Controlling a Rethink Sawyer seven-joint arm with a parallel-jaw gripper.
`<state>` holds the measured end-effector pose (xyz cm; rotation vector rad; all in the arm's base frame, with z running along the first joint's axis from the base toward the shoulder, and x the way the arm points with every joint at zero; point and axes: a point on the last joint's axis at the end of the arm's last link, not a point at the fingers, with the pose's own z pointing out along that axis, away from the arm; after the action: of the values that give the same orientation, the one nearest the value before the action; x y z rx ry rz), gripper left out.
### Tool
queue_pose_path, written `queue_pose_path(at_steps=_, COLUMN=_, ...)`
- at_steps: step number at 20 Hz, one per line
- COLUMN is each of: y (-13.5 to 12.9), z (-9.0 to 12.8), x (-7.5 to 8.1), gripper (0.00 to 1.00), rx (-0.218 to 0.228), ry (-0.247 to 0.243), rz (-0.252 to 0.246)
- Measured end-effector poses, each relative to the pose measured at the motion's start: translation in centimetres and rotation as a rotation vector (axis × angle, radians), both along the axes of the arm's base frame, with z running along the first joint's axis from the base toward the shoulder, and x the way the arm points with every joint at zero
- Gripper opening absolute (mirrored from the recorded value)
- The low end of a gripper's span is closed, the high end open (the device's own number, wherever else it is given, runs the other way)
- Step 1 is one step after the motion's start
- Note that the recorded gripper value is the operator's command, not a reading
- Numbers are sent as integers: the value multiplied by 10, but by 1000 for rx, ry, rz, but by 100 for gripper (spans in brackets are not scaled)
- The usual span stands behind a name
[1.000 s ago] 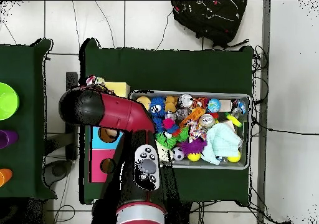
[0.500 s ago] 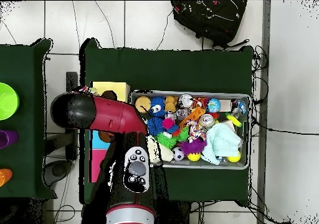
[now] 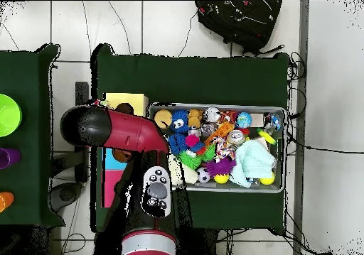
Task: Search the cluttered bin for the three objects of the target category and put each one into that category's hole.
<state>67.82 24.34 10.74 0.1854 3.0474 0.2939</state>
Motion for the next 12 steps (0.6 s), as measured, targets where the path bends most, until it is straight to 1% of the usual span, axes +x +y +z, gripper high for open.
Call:
queue_pose_path(at_steps=7, y=-1, z=-1, x=0, gripper=0, rx=0, ry=2, rz=-2)
queue_pose_path(at_steps=12, y=-8, z=-1, x=2, gripper=0, rx=-1, ry=3, rz=-12)
